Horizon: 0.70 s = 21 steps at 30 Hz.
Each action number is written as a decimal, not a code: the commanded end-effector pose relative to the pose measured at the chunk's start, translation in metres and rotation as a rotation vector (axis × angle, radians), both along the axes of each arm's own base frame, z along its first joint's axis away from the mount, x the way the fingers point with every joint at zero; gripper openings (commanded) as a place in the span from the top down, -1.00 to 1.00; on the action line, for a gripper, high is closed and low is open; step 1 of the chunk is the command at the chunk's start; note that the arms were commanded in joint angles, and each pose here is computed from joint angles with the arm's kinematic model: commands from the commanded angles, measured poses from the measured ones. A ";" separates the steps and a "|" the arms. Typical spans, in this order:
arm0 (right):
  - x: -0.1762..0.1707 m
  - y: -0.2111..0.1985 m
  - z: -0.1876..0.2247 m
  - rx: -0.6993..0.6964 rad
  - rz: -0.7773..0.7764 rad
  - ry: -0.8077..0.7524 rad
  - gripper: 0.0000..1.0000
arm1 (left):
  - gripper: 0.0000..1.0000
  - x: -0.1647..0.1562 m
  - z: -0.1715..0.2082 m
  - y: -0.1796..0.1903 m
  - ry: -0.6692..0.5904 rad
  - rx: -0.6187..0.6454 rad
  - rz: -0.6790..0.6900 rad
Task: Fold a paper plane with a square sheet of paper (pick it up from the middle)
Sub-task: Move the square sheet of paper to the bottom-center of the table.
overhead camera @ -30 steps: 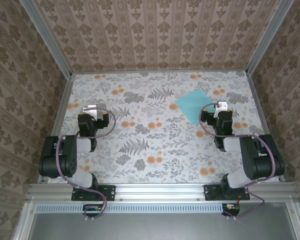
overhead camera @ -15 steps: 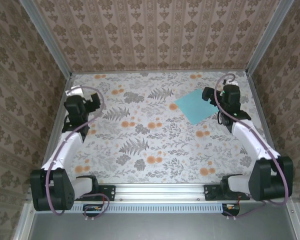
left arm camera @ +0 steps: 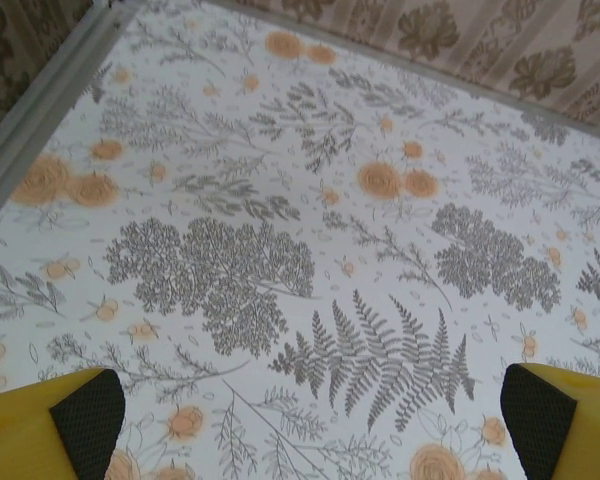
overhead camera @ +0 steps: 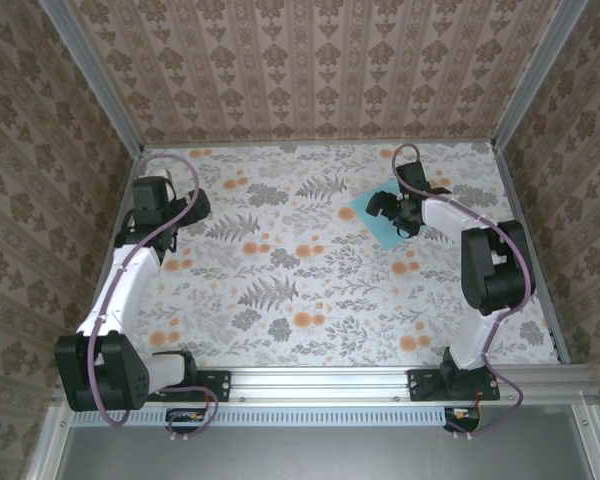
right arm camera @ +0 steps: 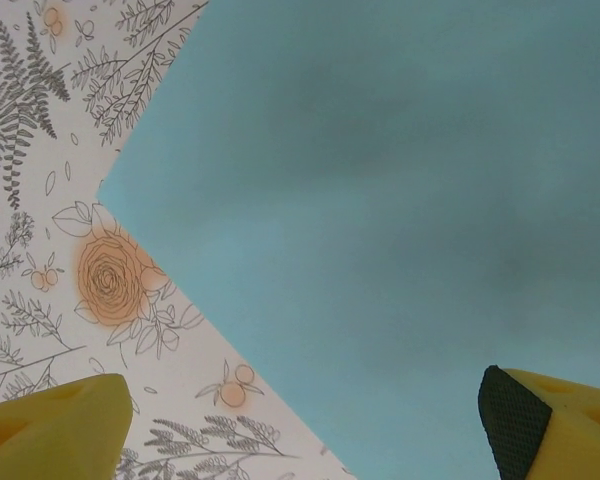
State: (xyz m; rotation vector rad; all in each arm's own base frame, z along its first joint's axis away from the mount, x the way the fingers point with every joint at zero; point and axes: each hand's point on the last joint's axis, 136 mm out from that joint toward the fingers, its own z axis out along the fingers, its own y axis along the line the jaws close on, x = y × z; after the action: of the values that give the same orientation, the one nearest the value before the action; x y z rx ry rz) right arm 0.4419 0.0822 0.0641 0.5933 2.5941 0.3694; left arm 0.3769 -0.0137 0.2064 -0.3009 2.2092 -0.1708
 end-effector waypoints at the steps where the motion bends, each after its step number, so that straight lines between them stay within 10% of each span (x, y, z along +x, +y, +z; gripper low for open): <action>1: -0.001 0.007 -0.010 0.023 -0.023 0.078 -0.85 | -1.00 -0.001 0.001 -0.007 0.035 -0.039 -0.011; 12: -0.042 0.029 -0.053 0.002 -0.048 0.275 -0.80 | -1.00 0.001 -0.009 -0.014 0.070 -0.077 -0.031; 21: -0.145 0.097 -0.069 -0.001 -0.042 0.415 -0.80 | -1.00 -0.001 -0.014 -0.019 0.093 -0.086 -0.035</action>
State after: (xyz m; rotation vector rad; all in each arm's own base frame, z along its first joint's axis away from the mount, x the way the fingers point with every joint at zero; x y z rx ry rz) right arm 0.3618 0.1664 0.0236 0.6639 2.8092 0.3493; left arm 0.3720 -0.0257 0.1852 -0.3141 2.3068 -0.2367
